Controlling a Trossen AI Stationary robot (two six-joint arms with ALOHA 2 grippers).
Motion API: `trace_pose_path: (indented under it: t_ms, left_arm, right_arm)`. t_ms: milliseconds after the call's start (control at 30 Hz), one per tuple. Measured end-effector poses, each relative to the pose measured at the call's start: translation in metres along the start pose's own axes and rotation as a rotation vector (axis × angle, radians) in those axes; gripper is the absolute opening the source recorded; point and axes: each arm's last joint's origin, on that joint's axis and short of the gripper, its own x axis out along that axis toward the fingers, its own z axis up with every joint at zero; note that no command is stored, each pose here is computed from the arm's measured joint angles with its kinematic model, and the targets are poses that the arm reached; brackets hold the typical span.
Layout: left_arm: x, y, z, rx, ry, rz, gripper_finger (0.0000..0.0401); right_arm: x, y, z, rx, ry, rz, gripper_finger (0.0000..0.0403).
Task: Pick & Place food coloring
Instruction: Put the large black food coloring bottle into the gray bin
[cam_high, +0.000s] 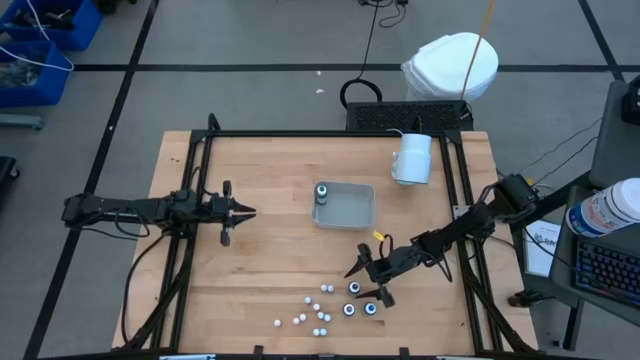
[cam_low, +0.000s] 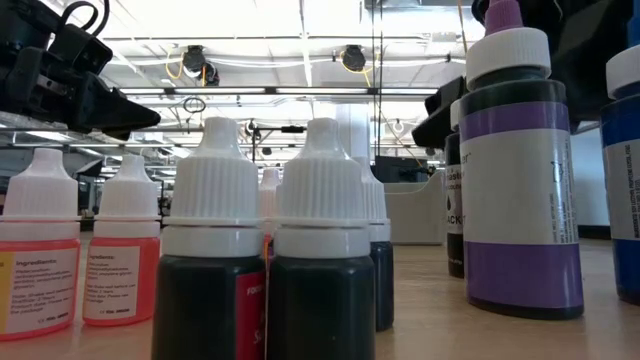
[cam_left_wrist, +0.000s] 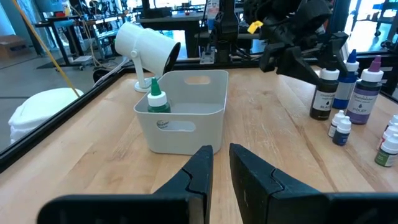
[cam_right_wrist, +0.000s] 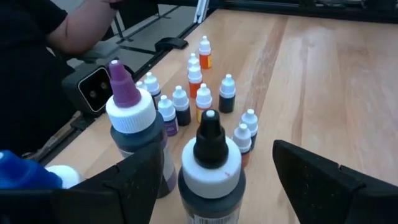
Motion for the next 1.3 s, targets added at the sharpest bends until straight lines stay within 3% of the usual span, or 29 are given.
trace_pose_path:
  t_ms: [167, 533, 933, 1167, 1300]
  left_arm:
    - [0.0, 0.0, 0.0, -0.001, 0.0, 0.0, 0.0063]
    - [0.0, 0.0, 0.0, -0.003, 0.0, 0.0, 0.0063]
    - [0.0, 0.0, 0.0, 0.0, 0.0, 0.0, 0.0063]
    - [0.0, 0.0, 0.0, 0.001, 0.0, 0.001, 0.0063]
    - [0.0, 0.0, 0.0, 0.001, 0.0, 0.001, 0.0063]
  right_arm:
    - [0.0, -0.004, 0.0, 0.013, -0.002, 0.0, 0.0242]
    - [0.0, -0.011, 0.002, 0.032, -0.007, 0.017, 0.0111]
    - [-0.036, -0.027, 0.061, -0.026, -0.143, -0.01, 0.0114]
    - [-0.05, -0.051, 0.114, -0.071, -0.221, -0.196, 0.0112]
    - [-0.052, -0.076, 0.131, -0.087, -0.252, -0.285, 0.0116]
